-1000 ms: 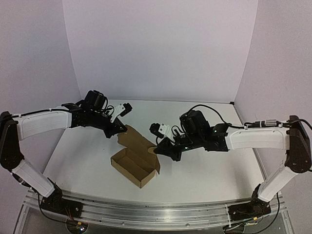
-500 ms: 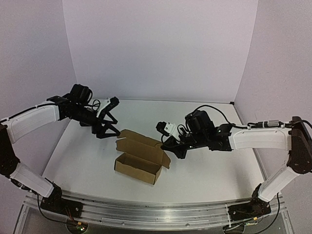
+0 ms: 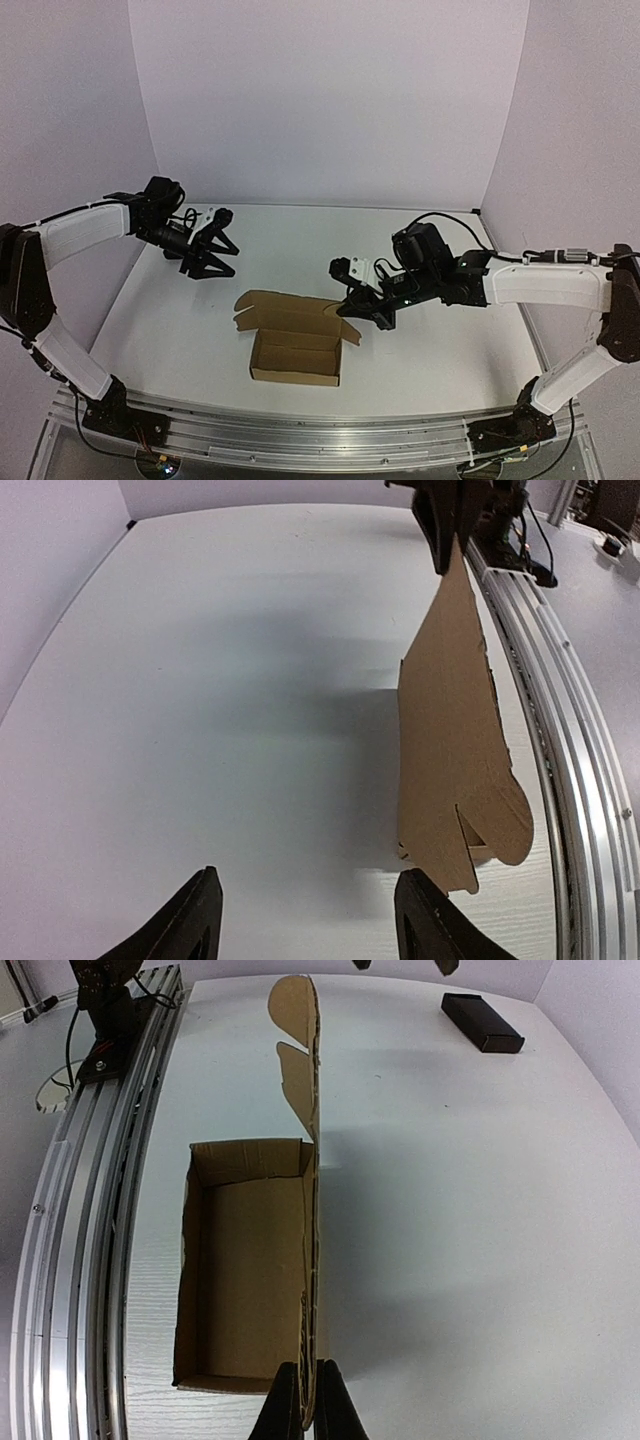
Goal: Fold the paper box
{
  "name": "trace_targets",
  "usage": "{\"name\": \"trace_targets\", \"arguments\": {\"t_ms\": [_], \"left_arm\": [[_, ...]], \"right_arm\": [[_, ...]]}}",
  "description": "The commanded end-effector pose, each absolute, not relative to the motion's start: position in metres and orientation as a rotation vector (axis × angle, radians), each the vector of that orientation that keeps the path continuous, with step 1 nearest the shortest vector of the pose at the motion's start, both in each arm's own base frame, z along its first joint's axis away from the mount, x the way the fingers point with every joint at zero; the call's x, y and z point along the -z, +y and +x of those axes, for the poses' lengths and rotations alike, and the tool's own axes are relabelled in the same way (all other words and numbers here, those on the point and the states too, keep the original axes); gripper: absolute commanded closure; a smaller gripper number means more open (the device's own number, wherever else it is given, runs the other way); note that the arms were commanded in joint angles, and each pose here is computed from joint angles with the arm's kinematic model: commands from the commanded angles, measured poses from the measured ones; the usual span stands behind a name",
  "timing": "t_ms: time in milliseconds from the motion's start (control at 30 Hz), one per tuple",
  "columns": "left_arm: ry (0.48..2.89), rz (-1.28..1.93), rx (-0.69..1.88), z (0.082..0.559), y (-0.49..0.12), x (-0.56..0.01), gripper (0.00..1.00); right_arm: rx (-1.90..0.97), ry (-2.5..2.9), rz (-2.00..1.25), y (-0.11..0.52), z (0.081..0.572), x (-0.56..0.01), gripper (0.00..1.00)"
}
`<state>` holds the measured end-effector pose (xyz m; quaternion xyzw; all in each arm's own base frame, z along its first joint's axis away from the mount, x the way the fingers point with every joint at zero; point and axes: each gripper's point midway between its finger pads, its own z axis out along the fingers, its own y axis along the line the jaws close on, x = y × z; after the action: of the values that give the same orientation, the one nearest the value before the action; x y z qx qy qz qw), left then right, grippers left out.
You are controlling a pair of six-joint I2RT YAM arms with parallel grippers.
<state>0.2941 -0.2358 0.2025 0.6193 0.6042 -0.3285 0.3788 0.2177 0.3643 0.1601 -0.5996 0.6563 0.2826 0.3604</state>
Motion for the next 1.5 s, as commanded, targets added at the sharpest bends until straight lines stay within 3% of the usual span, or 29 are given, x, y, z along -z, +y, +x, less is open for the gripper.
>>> {"name": "trace_targets", "arguments": {"t_ms": [0, 300, 467, 533, 800, 1033, 1233, 1367, 1467], "left_arm": [[1.397, 1.706, 0.861, 0.275, -0.245, -0.190, 0.42], [1.282, 1.865, 1.032, 0.216, -0.266, -0.178, 0.39], [1.310, 1.811, 1.041, 0.227, -0.280, -0.180, 0.52], [1.310, 1.810, 1.050, 0.227, -0.283, -0.182, 0.52], [1.327, 1.806, 1.098, 0.214, -0.291, -0.178, 0.46], [1.340, 1.791, 1.129, 0.210, -0.299, -0.179, 0.48], [1.299, 1.804, 1.139, 0.202, -0.296, -0.186, 0.38], [1.277, 1.810, 1.108, 0.200, -0.294, -0.182, 0.41], [1.251, 1.821, 1.147, 0.197, -0.295, -0.185, 0.36]], "right_arm": [[-0.777, 1.647, -1.569, 0.372, 0.214, -0.173, 1.00], [-0.747, 1.677, -1.555, 0.373, 0.221, -0.168, 1.00], [-0.751, 1.675, -1.553, 0.373, 0.221, -0.170, 1.00], [-0.750, 1.682, -1.547, 0.373, 0.222, -0.169, 1.00], [-0.745, 1.742, -1.498, 0.377, 0.231, -0.166, 1.00], [-0.729, 1.779, -1.453, 0.379, 0.239, -0.167, 1.00], [-0.708, 1.803, -1.405, 0.377, 0.245, -0.169, 1.00], [-0.706, 1.799, -1.409, 0.375, 0.243, -0.168, 1.00], [-0.712, 1.800, -1.411, 0.374, 0.241, -0.168, 1.00]]}}
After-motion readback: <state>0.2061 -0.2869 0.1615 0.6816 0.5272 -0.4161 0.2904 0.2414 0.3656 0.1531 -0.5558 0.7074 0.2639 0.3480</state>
